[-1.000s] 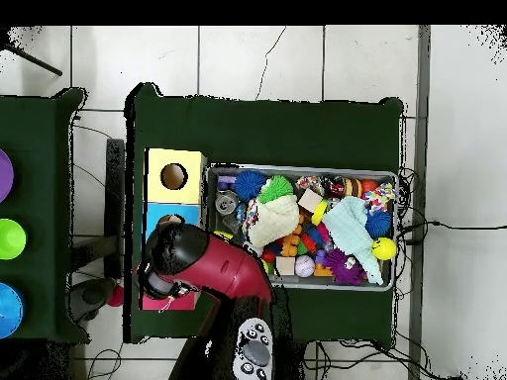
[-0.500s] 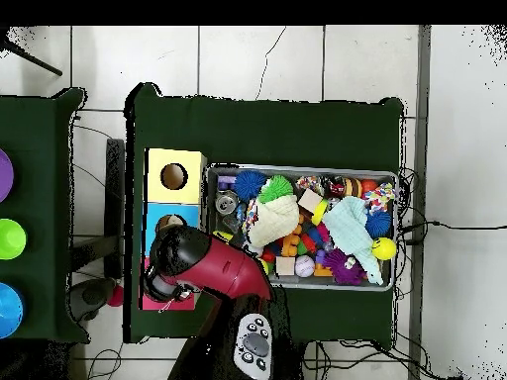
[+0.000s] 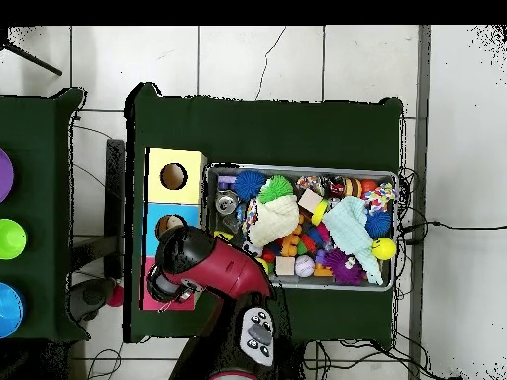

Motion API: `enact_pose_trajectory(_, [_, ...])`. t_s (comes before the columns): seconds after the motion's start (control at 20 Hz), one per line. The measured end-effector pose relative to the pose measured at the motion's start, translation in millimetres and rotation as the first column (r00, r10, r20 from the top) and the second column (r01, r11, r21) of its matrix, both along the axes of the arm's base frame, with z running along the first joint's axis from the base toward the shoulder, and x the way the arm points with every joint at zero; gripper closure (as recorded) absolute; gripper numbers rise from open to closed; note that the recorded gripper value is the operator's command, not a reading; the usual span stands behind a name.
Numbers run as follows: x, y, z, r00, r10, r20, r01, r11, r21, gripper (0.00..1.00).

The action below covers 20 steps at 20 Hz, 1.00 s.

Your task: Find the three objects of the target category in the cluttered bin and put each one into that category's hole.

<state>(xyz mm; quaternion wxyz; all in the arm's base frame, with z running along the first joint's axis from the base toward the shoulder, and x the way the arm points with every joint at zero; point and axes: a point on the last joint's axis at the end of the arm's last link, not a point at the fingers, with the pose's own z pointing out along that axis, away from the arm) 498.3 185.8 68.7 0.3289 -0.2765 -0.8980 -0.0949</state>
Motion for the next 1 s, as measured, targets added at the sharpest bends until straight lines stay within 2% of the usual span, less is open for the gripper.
enact_pose_trajectory(0.35, [-0.5, -1, -14, 0.9999, -0.016, -0.004, 0.016, 0.9999, -0.001, 1.00])
enact_pose_trajectory(1.0, [0.6, -3, -16, 0.9997, -0.025, -0.007, 0.025, 0.9997, 0.003, 1.00])
